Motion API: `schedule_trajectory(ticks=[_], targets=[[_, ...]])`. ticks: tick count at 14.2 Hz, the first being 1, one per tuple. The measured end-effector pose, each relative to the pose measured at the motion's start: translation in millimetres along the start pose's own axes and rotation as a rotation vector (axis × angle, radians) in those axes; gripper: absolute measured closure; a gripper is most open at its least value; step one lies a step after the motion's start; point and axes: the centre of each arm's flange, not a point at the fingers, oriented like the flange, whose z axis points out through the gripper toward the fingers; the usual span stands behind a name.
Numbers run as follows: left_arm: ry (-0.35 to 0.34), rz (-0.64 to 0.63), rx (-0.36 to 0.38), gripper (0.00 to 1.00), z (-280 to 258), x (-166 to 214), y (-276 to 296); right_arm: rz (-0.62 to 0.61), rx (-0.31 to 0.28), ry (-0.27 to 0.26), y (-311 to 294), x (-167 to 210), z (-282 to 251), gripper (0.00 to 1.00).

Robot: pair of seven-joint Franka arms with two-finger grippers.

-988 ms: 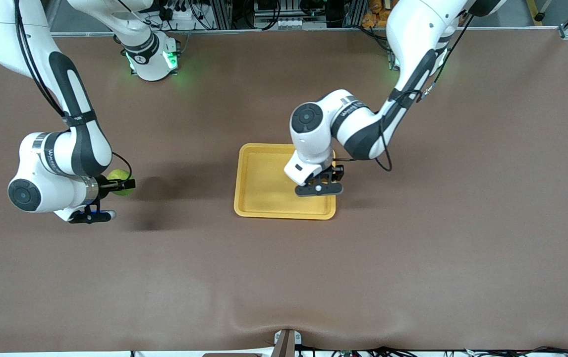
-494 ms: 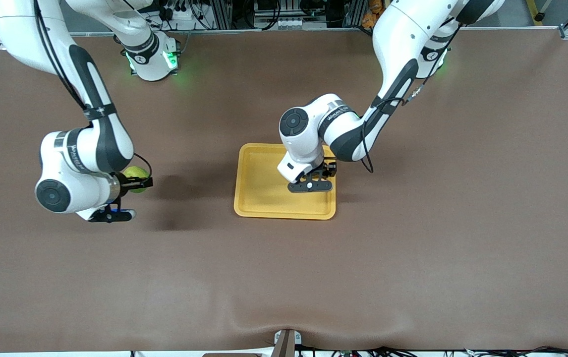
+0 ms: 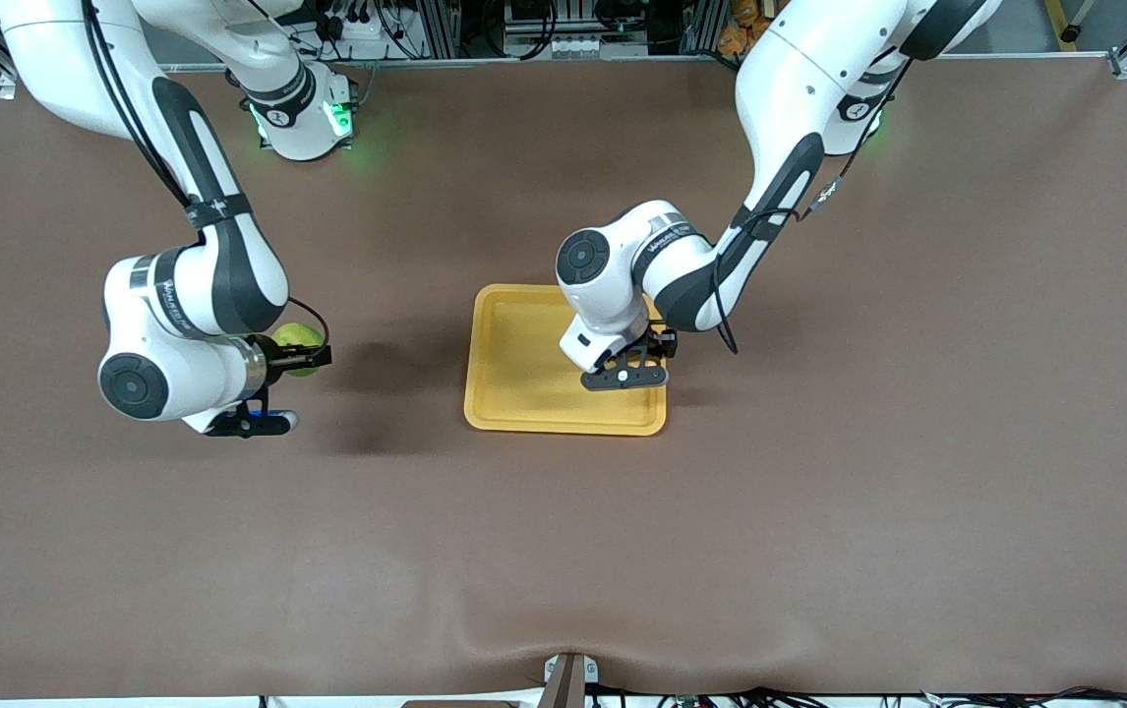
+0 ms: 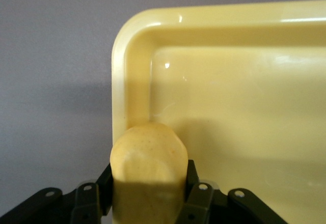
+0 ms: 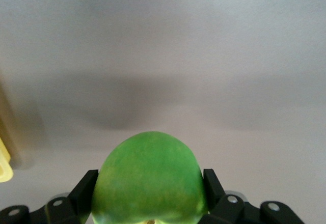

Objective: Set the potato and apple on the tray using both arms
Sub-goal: 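Lower the potato into the tray and open the left gripper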

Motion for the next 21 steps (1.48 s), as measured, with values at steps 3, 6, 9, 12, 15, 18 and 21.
schedule_trajectory(ticks=[3,6,9,12,15,18,21], targets=[[-0.009,-0.003,0.005,0.44,8,-1,2,0.025,-0.016,-0.001,-26,-5,3,0.12],[-0.003,-0.024,0.008,0.2,7,-2,3,0.047,-0.031,-0.002,-48,-10,6,0.12],[0.006,-0.027,0.006,0.0,4,-1,4,0.068,-0.033,-0.003,-70,-15,10,0.12],[0.042,-0.052,-0.022,0.0,-22,14,-2,0.082,0.013,-0.005,-88,-19,11,0.12],[0.093,-0.128,-0.039,0.0,-75,44,-43,0.122,0.019,0.026,-108,-21,12,0.12],[0.112,-0.223,-0.035,0.0,-101,89,-120,0.158,0.054,0.048,-139,-26,17,0.12],[0.1,-0.235,-0.029,0.0,-88,130,-194,0.2,0.092,0.061,-163,-25,28,0.12]])
